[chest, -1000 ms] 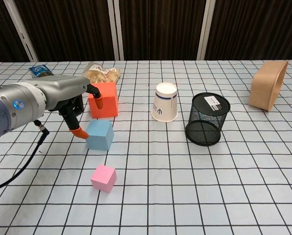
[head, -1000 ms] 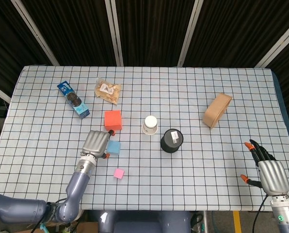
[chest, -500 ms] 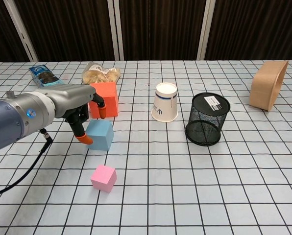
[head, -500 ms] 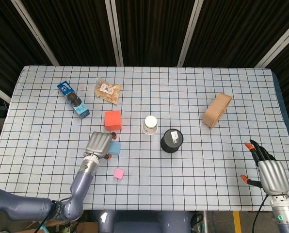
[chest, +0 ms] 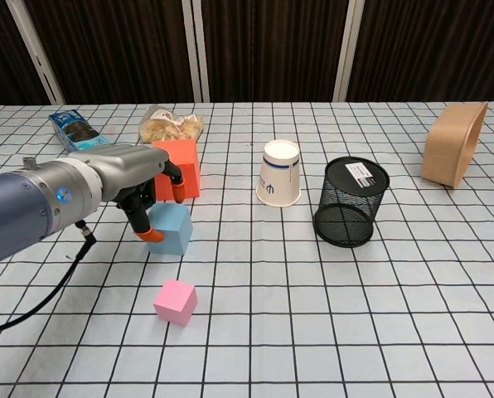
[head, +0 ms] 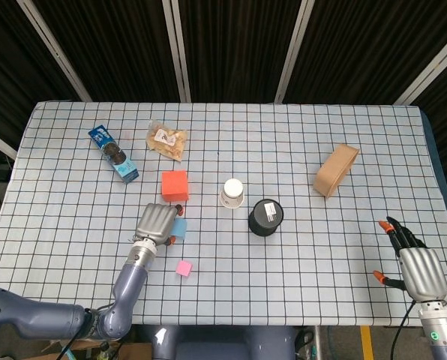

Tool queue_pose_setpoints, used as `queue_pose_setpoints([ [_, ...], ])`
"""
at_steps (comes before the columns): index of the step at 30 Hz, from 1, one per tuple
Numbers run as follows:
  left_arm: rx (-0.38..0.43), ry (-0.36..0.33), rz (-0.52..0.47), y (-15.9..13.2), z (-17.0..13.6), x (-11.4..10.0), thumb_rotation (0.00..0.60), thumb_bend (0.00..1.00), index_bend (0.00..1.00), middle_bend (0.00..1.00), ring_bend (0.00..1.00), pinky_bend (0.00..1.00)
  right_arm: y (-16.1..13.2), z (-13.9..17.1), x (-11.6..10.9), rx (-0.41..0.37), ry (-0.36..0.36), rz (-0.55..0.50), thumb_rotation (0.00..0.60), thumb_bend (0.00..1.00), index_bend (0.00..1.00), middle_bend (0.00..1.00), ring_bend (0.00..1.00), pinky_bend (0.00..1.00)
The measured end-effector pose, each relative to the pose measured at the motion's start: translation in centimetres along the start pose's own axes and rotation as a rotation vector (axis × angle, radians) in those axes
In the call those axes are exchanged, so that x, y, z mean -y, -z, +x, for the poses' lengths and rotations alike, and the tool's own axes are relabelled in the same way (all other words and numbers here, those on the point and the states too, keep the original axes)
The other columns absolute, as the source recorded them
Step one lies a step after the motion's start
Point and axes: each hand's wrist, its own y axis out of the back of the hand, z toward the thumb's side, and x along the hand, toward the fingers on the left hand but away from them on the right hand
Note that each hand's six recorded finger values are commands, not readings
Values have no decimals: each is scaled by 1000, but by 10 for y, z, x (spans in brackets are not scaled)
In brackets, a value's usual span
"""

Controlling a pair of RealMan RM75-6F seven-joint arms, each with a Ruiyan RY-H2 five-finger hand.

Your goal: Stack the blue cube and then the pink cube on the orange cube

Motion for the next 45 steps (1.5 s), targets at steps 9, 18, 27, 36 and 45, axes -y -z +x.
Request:
queue_pose_setpoints([
  [9,1,0,-2,0,1,1,600,266,377,914,800,847,1,0,-1,2,0,-4,600,104,124,96,170,369],
  [18,1,-3,-2,0,1,0,600,275,398,914,800,847,2,0,-2,5,0,-6,600,103,124,96,170,369],
  [27,-16,-23,-30,2,-4,-18,600,276,404,914,800,847,2,0,-2,4,2,-8,600,102,124,96,170,370],
  [36,-105,-60,-62,13,-9,-62,600,276,406,913,800,847,1,0,-1,3,-2,-2,600,104,124,96,170,369],
  [45,-242,-99,-120,27,-10,-111,600,276,404,905,798,846,0,0,1,1,-8,5,600,103,124,96,170,369],
])
